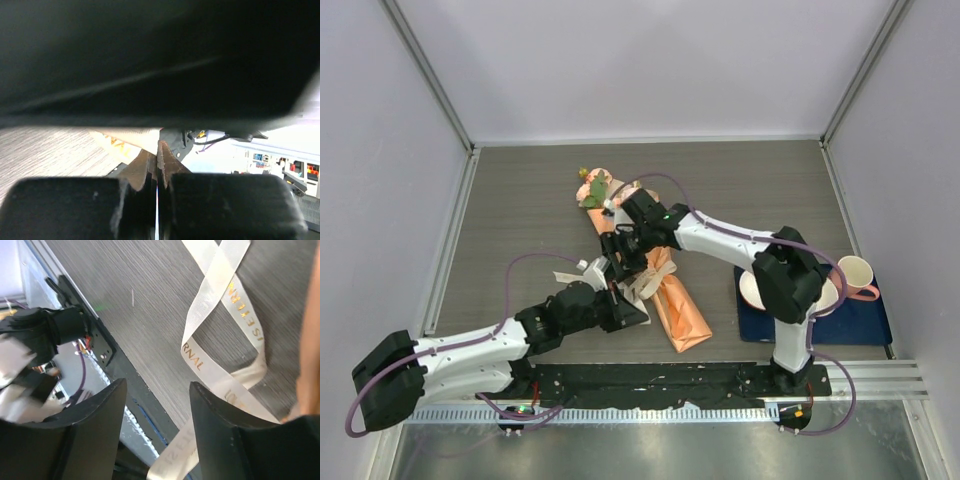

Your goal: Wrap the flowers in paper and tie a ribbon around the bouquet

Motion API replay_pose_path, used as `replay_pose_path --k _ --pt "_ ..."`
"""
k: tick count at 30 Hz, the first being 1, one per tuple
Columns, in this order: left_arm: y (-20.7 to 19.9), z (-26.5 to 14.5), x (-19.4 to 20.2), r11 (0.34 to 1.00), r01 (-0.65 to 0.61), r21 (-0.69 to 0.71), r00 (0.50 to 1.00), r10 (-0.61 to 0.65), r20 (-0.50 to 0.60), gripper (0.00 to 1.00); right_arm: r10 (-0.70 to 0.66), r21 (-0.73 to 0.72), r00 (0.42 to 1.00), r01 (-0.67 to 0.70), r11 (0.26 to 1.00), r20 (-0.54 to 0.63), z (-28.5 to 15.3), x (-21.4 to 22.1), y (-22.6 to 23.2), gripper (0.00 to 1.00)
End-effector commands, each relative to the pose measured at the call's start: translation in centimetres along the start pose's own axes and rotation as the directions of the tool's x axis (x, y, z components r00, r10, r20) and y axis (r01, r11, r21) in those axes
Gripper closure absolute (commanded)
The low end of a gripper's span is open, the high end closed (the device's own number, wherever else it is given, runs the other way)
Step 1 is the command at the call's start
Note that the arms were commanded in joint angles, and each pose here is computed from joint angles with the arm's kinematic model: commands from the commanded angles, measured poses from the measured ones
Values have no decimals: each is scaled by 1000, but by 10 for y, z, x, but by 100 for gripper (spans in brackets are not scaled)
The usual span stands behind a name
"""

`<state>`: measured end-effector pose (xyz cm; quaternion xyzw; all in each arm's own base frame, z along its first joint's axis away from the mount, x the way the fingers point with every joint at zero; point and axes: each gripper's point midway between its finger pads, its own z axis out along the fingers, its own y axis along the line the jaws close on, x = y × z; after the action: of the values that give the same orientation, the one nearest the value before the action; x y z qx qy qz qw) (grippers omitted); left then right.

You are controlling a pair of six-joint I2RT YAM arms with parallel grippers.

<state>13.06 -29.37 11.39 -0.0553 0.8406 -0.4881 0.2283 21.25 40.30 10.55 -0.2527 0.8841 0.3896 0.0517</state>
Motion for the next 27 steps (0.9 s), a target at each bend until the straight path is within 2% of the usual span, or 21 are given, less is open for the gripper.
replay_pose_path --k 1,3,4,6,7,8,9,12,14,16,17,19,21,24,27 --pt "-16 2 -12 999 -11 37 999 9 41 100 -9 -12 967 12 1000 255 -83 -49 30 34" --pt "-25 3 -16 999 -7 40 999 5 40 100 19 37 942 -33 999 336 -111 -55 12 26" --pt "-20 7 -14 1000 -2 5 1000 1 26 100 -18 57 913 -6 998 407 -138 -56 21 22" --pt "-30 11 -23 1000 8 -15 1000 -8 19 100 -57 198 875 -45 979 480 -159 -52 -6 22" --pt "-27 13 -23 999 9 -47 1000 -9 -8 100 -133 250 854 3 968 503 -169 -49 -6 21" --pt "-20 19 -24 997 26 -78 999 -29 -43 100 -174 340 820 -26 940 545 -182 -37 -22 22" --pt "-30 22 -30 997 30 -66 998 -33 -55 100 -204 372 801 -26 928 563 -188 -30 -25 21" --pt "-19 29 -39 988 67 -137 993 -79 -87 100 -274 395 762 26 918 586 -187 2 -22 25" --pt "-3 31 -42 975 97 -201 989 -118 -92 100 -361 401 739 133 906 569 -166 27 -4 27" --pt "-1 33 -47 974 128 -184 985 -147 -93 100 -412 376 666 208 903 621 -163 38 16 27" --pt "0 33 -50 975 137 -177 984 -155 -89 100 -445 337 649 292 895 617 -151 50 38 27" --pt "4 32 -58 971 155 -182 979 -175 -102 100 -490 324 612 369 871 620 -139 54 56 28" --pt "6 34 -63 971 152 -186 976 -177 -128 100 -588 346 608 477 808 533 -104 68 70 29" --pt "6 34 -66 971 168 -168 963 -198 -183 100 -699 380 558 589 713 448 -76 69 92 30" --pt "9 34 -61 972 161 -171 950 -199 -239 100 -756 396 534 645 654 379 -37 58 93 31"
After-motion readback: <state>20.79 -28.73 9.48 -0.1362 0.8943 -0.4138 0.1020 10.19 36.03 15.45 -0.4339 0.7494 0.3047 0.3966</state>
